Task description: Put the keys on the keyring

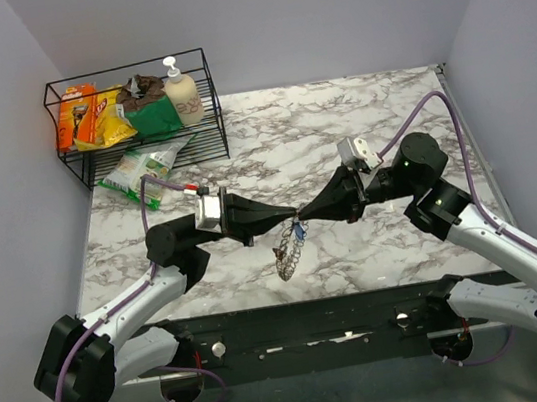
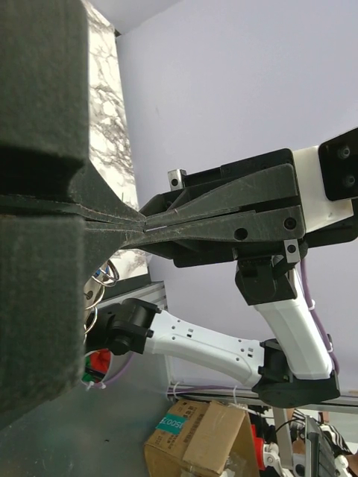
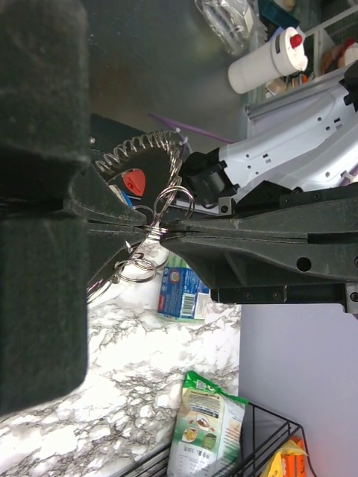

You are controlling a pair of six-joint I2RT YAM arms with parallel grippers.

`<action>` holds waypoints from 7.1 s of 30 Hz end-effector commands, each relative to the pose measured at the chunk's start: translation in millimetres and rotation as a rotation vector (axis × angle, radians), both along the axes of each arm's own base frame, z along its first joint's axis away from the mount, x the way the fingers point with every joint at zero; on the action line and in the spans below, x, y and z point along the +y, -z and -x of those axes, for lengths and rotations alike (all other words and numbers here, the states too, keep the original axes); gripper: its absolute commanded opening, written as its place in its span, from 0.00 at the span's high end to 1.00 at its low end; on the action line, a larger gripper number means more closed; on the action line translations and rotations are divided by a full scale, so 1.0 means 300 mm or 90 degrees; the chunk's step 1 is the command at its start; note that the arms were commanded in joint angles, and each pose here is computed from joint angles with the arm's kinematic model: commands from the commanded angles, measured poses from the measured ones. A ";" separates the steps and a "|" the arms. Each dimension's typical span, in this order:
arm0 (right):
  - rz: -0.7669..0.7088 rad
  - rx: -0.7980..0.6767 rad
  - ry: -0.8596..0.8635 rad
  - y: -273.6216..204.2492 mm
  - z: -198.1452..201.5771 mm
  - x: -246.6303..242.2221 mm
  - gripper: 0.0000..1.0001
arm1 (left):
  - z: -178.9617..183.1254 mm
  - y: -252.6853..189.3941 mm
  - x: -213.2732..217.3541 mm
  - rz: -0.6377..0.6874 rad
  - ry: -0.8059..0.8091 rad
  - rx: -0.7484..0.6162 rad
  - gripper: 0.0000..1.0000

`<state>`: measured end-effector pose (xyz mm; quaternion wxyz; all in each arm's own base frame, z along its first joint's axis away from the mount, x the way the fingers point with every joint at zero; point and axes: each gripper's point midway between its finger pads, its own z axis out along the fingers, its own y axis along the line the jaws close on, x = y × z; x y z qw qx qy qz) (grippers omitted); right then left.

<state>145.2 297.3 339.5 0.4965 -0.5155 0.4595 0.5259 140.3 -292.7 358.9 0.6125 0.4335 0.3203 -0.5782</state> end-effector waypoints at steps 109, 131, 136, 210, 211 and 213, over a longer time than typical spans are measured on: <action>0.057 -0.011 0.055 0.026 -0.008 -0.030 0.67 | 0.005 -0.055 0.042 0.068 -0.120 -0.067 1.00; 0.018 -0.033 0.044 -0.018 0.014 -0.033 0.68 | -0.004 -0.042 0.010 0.034 -0.104 -0.077 1.00; 0.023 -0.019 0.045 -0.008 0.000 -0.022 0.67 | -0.003 -0.044 0.007 0.033 -0.101 -0.079 1.00; 0.032 -0.041 0.142 0.027 -0.021 -0.087 0.61 | 0.033 -0.062 0.016 0.000 -0.086 -0.111 1.00; 0.031 -0.044 0.145 0.027 -0.019 -0.090 0.60 | 0.035 -0.064 0.018 0.001 -0.086 -0.114 1.00; 0.027 -0.047 0.153 0.022 -0.022 -0.095 0.60 | 0.037 -0.065 0.019 -0.001 -0.086 -0.114 1.00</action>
